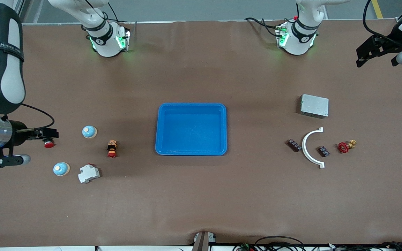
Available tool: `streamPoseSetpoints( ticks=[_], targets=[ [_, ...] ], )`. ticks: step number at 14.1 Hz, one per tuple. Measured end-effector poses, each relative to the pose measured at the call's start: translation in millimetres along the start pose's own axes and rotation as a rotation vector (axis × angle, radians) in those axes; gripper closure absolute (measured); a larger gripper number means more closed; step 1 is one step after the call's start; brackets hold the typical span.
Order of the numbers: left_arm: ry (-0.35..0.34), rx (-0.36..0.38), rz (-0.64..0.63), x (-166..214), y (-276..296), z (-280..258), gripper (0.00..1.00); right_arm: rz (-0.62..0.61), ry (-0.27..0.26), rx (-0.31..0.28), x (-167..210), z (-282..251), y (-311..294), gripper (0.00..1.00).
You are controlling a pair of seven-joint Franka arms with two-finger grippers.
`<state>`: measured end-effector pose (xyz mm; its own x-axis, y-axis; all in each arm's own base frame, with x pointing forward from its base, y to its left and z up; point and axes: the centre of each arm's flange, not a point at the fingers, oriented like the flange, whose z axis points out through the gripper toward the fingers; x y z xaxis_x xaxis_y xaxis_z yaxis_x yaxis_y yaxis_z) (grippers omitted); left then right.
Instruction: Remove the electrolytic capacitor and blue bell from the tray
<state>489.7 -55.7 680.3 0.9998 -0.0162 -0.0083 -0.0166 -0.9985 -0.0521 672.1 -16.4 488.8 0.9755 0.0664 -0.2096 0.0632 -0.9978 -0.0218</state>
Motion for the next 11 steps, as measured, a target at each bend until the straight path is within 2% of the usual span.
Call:
streamPoseSetpoints(
  ticks=[5,11],
  targets=[
    [0.002,0.0,-0.003,-1,-1,-1,0.0,0.007,0.059,-0.009,-4,-25,2,0.0],
    [0.011,-0.001,-0.007,-2,-4,-5,0.0,0.023,0.059,0.01,-71,-60,4,0.0]
  ],
)
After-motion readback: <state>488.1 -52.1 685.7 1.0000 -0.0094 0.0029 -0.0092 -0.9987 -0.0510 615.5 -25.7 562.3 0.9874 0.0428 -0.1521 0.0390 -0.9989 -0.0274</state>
